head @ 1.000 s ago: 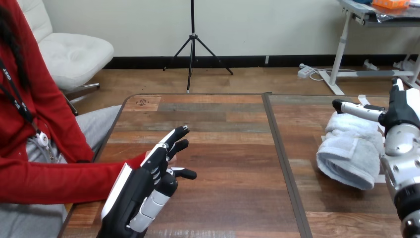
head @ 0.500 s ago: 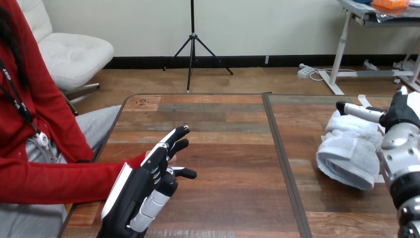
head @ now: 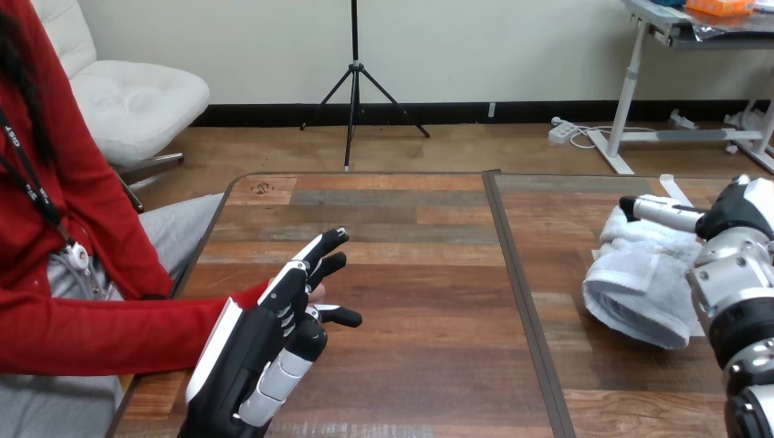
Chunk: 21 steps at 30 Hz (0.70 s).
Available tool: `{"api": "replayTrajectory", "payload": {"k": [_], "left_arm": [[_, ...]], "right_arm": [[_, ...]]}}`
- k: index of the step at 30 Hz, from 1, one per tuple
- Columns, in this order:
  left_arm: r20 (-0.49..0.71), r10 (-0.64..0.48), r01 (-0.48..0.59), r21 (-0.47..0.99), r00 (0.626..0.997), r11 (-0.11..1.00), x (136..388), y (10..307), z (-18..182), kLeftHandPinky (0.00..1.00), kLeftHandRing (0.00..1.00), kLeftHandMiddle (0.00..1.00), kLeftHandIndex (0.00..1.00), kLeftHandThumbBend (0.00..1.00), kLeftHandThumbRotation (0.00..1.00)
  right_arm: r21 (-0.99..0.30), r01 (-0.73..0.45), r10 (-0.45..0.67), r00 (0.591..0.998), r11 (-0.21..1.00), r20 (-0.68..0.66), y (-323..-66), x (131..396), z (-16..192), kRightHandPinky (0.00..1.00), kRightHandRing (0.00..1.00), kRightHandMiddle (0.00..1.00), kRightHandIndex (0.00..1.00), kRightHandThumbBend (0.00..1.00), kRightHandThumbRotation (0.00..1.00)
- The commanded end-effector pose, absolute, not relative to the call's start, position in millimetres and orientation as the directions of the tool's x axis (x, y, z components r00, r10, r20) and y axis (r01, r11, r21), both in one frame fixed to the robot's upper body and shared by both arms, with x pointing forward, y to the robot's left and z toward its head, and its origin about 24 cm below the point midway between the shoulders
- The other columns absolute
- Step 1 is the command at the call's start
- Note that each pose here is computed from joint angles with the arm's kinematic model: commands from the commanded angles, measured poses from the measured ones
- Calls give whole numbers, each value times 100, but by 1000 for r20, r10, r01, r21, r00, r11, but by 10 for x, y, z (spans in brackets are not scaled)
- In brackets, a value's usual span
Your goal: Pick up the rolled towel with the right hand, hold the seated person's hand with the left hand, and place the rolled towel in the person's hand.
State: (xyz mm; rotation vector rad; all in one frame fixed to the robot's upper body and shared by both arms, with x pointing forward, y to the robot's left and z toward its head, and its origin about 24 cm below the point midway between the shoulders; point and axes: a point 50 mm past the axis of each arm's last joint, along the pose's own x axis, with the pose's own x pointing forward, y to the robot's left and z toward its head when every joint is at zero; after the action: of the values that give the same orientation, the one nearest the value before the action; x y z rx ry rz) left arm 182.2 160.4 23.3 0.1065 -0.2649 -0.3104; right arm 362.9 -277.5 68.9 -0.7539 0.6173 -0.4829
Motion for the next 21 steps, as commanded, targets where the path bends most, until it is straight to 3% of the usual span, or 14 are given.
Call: {"api": "replayTrajectory", "payload": {"k": [1,21], "left_arm": [[309,-310,275,153,899,949,1930,1568,334,64,92,95,90,100,95],[321,-307,279,131,896,951,1909,1580,328,64,93,95,90,100,94]], "right_arm": [[-746,197,-564,779,636,-275,-2554,3845,994,100,100,100,100,100,50],[-774,119,-550,770,622,-324,-2420,3837,876,100,100,100,100,100,58]]}}
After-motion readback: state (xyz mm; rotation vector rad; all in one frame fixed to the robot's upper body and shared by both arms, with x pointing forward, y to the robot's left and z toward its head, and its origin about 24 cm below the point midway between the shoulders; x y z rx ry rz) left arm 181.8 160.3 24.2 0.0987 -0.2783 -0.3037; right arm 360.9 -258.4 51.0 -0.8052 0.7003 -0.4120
